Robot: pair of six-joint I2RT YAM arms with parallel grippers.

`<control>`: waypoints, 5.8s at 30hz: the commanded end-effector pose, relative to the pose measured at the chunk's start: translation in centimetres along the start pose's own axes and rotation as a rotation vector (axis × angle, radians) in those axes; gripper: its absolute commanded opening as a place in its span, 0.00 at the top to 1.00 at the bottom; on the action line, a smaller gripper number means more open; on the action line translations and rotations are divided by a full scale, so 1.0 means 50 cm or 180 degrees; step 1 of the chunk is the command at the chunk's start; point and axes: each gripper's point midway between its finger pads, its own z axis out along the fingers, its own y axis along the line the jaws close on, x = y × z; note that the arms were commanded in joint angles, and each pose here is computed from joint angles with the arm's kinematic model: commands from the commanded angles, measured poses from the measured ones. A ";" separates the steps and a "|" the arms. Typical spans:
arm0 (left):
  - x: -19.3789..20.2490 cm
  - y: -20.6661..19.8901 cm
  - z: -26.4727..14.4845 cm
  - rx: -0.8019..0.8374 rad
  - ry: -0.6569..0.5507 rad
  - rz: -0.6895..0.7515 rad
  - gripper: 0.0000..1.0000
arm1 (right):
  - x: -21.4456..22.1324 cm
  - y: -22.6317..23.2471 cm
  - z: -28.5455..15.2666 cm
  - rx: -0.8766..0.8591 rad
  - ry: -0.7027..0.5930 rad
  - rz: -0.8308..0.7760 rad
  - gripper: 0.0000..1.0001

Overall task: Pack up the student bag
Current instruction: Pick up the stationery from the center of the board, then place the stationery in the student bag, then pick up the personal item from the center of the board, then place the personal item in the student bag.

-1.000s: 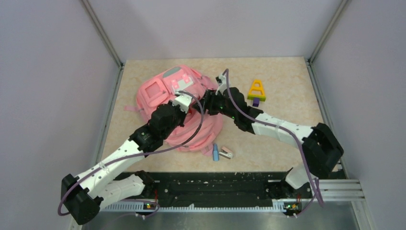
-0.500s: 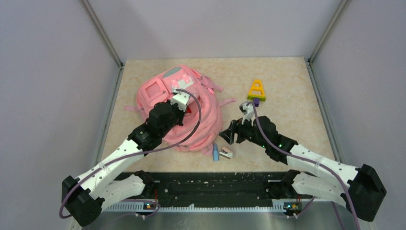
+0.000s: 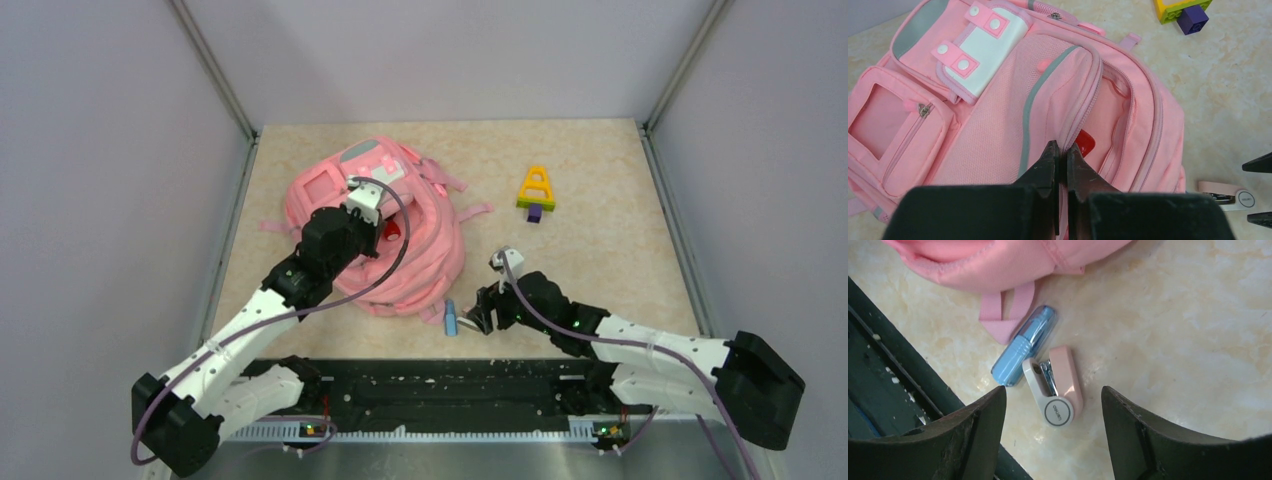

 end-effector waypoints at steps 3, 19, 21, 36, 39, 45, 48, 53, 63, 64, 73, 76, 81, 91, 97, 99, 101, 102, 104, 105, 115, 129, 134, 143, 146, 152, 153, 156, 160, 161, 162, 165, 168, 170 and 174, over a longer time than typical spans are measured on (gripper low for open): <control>-0.107 0.010 -0.004 -0.0032 -0.0541 -0.0190 1.00 | 0.007 0.027 0.025 -0.0203 -0.0062 -0.0295 0.32; -0.100 0.009 -0.001 -0.0022 -0.0495 -0.0199 1.00 | 0.038 0.017 0.059 -0.0144 0.0033 -0.0500 0.47; -0.101 0.009 -0.001 -0.0015 -0.0499 -0.0199 1.00 | 0.044 0.016 0.060 -0.0116 0.0068 -0.0509 0.47; -0.106 0.008 -0.009 -0.0006 -0.0528 -0.0200 1.00 | 0.013 -0.029 0.021 0.0441 -0.0003 -0.0359 0.67; -0.106 0.008 -0.009 -0.0001 -0.0525 -0.0203 1.00 | -0.065 -0.020 -0.022 0.0494 -0.0253 -0.0370 0.68; -0.108 -0.003 -0.009 0.0085 -0.0524 -0.0248 1.00 | -0.245 0.040 -0.066 0.0372 -0.0694 -0.0543 0.68; -0.107 -0.006 -0.009 0.0113 -0.0519 -0.0263 1.00 | -0.321 0.077 -0.047 0.0292 -0.0824 -0.0587 0.69; -0.108 -0.007 -0.010 0.0118 -0.0529 -0.0275 1.00 | -0.421 0.121 0.009 0.0278 -0.0966 -0.0758 0.69; -0.110 -0.008 -0.015 0.0130 -0.0544 -0.0255 1.00 | -0.450 0.119 0.199 0.0483 -0.0583 -0.0722 0.73; -0.110 -0.008 -0.015 0.0132 -0.0544 -0.0253 1.00 | -0.454 0.115 0.212 0.0467 -0.0619 -0.0678 0.73; -0.111 -0.033 -0.017 0.0362 -0.0565 -0.0226 1.00 | -0.536 0.136 0.308 -0.0094 -0.1218 -0.0410 0.72; -0.110 -0.037 -0.016 0.0396 -0.0557 -0.0231 1.00 | -0.553 0.134 0.331 -0.0063 -0.1346 -0.0389 0.64; -0.112 -0.034 -0.018 0.0372 -0.0567 -0.0247 1.00 | -0.560 0.142 0.299 -0.0161 -0.1490 -0.0420 0.37; -0.111 -0.019 -0.015 0.0219 -0.0540 -0.0304 1.00 | -0.491 0.134 0.186 -0.0221 -0.1243 -0.0499 0.28; -0.108 -0.019 -0.013 0.0213 -0.0518 -0.0327 1.00 | -0.449 0.159 0.059 -0.0398 -0.1262 -0.0359 0.29; -0.107 -0.019 -0.012 0.0212 -0.0512 -0.0329 1.00 | -0.413 0.142 0.028 -0.0336 -0.1155 -0.0086 0.31; -0.106 -0.019 -0.011 0.0215 -0.0504 -0.0331 1.00 | -0.352 0.112 0.018 -0.0169 -0.0940 0.0236 0.34; -0.106 -0.020 -0.012 0.0222 -0.0500 -0.0332 1.00 | -0.318 0.097 0.015 -0.0091 -0.0833 0.0371 0.36; -0.110 -0.021 -0.014 0.0237 -0.0517 -0.0338 1.00 | -0.241 0.072 0.015 0.0062 -0.0601 0.0567 0.38; -0.111 -0.022 -0.015 0.0242 -0.0520 -0.0340 1.00 | -0.202 0.061 0.016 0.0161 -0.0494 0.0640 0.38; -0.117 -0.029 -0.019 0.0301 -0.0531 -0.0412 1.00 | -0.009 0.065 0.038 0.0680 0.0242 0.0713 0.41; -0.124 -0.025 -0.029 0.0273 -0.0565 -0.0401 1.00 | 0.062 0.089 0.108 0.1040 0.0707 0.0190 0.46; -0.128 -0.024 -0.031 0.0269 -0.0578 -0.0403 1.00 | 0.074 0.079 0.108 0.1158 0.0753 0.0148 0.55; -0.130 -0.019 -0.036 0.0226 -0.0597 -0.0380 1.00 | 0.042 0.032 0.048 0.1491 0.0649 0.0038 0.92; -0.132 -0.020 -0.038 0.0234 -0.0614 -0.0381 1.00 | -0.008 0.016 -0.004 0.1557 0.0499 -0.0108 0.94; -0.135 -0.025 -0.040 0.0280 -0.0625 -0.0390 1.00 | -0.139 0.057 -0.037 0.0860 0.0314 -0.0126 0.96; -0.134 -0.026 -0.039 0.0282 -0.0620 -0.0387 1.00 | -0.162 0.068 -0.033 0.0679 0.0296 -0.0089 0.96; -0.134 -0.026 -0.039 0.0286 -0.0620 -0.0389 1.00 | -0.231 0.088 -0.017 0.0372 0.0248 -0.0107 0.98; -0.135 -0.027 -0.039 0.0300 -0.0624 -0.0389 1.00 | -0.315 0.117 0.022 0.0103 0.0278 -0.0177 1.00; -0.136 -0.028 -0.040 0.0305 -0.0631 -0.0388 1.00 | -0.331 0.124 0.034 0.0026 0.0274 -0.0185 1.00; -0.136 -0.028 -0.041 0.0310 -0.0636 -0.0392 1.00 | -0.352 0.131 0.050 -0.0046 0.0265 -0.0186 1.00; -0.137 -0.029 -0.042 0.0318 -0.0641 -0.0385 1.00 | -0.386 0.148 0.091 -0.0213 0.0312 -0.0214 1.00; -0.138 -0.029 -0.043 0.0321 -0.0648 -0.0390 1.00 | -0.414 0.150 0.139 -0.0265 0.0324 -0.0211 1.00; -0.137 -0.031 -0.042 0.0332 -0.0639 -0.0387 1.00 | -0.428 0.137 0.170 -0.0200 0.0355 -0.0174 1.00; -0.135 -0.032 -0.040 0.0340 -0.0626 -0.0391 1.00 | -0.468 0.090 0.210 0.0213 0.0169 -0.0172 1.00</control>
